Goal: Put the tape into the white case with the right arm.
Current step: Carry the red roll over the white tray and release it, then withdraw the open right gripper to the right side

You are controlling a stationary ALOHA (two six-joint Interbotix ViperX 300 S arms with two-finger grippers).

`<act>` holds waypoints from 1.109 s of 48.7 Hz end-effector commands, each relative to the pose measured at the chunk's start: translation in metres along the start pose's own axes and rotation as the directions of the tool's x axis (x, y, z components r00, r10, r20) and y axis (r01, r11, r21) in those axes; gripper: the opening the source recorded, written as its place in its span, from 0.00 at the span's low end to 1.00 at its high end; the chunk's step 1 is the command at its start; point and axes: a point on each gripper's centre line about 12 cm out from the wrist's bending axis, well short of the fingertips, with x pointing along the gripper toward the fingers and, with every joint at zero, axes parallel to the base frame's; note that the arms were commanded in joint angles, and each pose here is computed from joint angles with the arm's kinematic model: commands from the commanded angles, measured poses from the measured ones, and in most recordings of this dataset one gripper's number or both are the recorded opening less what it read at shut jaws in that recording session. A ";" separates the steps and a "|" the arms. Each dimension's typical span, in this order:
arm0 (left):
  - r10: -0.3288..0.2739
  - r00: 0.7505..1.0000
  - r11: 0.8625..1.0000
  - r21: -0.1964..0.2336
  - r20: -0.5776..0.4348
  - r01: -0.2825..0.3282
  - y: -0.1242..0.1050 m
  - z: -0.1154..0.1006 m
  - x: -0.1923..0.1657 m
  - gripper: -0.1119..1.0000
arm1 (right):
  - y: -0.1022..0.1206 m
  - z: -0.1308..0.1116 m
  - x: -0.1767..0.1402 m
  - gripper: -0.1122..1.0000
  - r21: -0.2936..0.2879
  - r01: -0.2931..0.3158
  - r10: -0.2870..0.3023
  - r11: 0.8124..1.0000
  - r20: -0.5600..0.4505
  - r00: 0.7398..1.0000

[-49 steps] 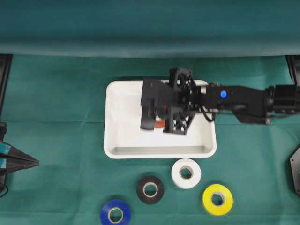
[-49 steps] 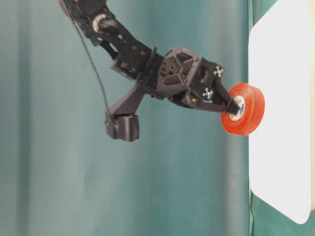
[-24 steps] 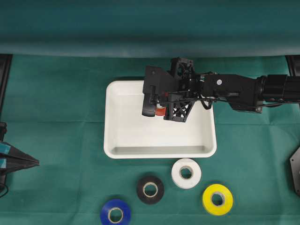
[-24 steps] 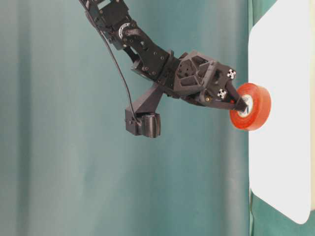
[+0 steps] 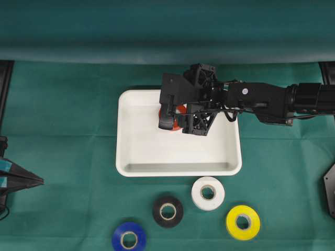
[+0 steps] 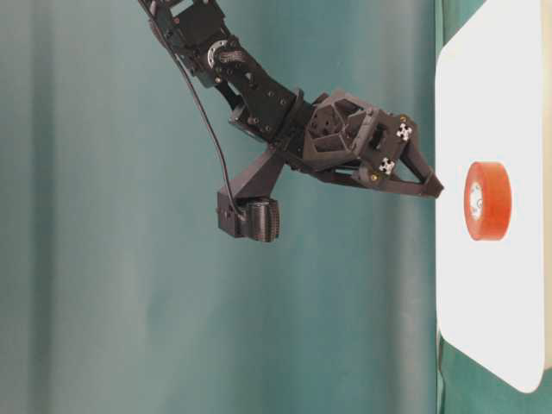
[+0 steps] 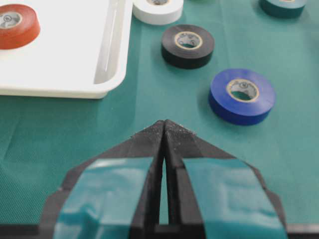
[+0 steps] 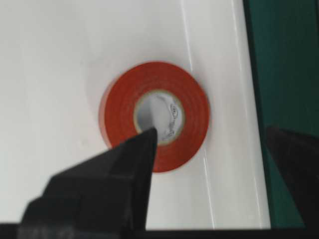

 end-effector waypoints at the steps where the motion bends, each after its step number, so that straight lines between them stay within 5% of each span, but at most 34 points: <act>1: 0.002 1.000 1.000 -0.002 0.011 -0.002 0.000 0.005 0.000 0.10 | -0.004 0.007 -0.008 0.60 0.007 0.008 -0.008 1.000 0.026 1.000; 21: 0.002 1.000 1.000 -0.002 0.012 -0.002 0.000 0.005 0.000 0.10 | -0.002 -0.046 -0.047 0.60 0.019 0.012 -0.011 1.000 -0.068 0.998; 54: 0.002 1.000 1.000 -0.002 0.014 -0.002 0.000 0.005 0.000 0.10 | 0.023 -0.133 -0.113 0.60 0.045 -0.062 0.054 0.997 0.165 0.985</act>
